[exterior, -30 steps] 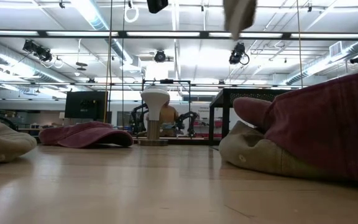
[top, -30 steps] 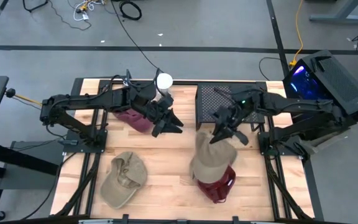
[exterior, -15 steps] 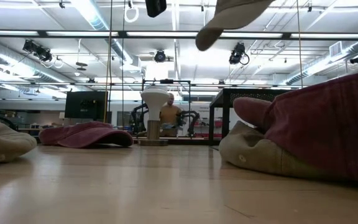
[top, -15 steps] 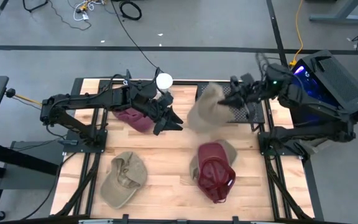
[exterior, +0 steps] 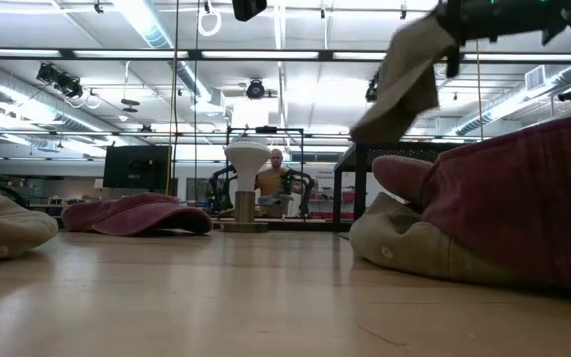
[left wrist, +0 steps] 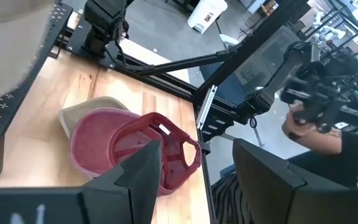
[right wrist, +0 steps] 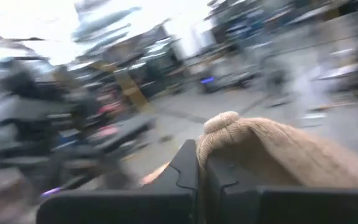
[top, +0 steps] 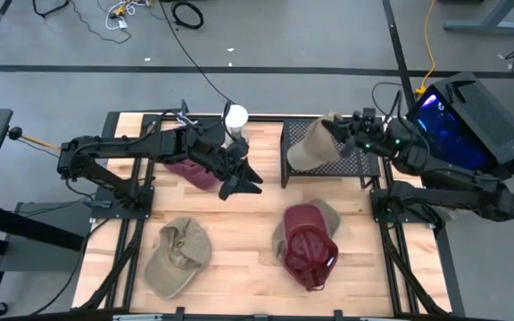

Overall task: Pick & Place hat
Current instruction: Put the top brown hat on the black shelf

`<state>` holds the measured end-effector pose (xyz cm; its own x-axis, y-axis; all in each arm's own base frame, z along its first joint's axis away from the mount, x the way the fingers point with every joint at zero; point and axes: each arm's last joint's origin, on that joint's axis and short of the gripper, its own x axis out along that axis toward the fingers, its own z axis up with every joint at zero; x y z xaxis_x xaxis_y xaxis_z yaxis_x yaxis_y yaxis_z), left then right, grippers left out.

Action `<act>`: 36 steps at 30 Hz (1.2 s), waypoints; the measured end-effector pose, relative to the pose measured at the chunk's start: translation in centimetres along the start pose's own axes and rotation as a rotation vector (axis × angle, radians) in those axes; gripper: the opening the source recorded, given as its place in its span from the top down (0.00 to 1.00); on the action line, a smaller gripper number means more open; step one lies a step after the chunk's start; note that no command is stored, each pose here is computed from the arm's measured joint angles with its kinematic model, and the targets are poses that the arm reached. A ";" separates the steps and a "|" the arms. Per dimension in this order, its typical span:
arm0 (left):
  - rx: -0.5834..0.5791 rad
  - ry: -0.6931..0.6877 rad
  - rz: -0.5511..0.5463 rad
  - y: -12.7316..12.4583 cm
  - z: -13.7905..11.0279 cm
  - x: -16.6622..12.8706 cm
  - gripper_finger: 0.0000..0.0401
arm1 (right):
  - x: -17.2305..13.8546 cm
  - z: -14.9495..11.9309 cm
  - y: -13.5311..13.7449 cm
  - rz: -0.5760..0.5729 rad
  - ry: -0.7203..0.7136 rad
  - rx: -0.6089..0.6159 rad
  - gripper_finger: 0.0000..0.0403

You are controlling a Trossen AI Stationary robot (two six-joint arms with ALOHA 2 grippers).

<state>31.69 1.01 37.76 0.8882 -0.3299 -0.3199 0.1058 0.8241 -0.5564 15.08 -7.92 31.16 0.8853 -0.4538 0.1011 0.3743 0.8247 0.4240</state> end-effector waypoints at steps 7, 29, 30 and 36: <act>0.000 -0.004 0.007 0.0 0.0 0.0 0.49 | -0.5 -2.0 -1.2 -0.091 -0.066 -0.013 1.00; 0.060 -0.050 0.105 0.3 0.2 0.0 0.49 | -0.9 -6.2 -1.3 -0.050 0.110 -0.063 0.99; 0.060 -0.050 0.105 0.3 0.2 0.0 0.49 | -0.9 -6.2 -1.3 -0.039 0.115 -0.079 0.99; 0.059 -0.049 0.105 0.3 0.1 0.0 0.49 | -0.9 -6.3 -1.3 -0.018 0.129 -0.138 0.91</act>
<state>31.77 1.35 37.69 0.9165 -0.2185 -0.3352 0.0356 0.8790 -0.4755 15.51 -6.41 24.85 0.9028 -0.4293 -0.0255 0.4170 0.8593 0.2960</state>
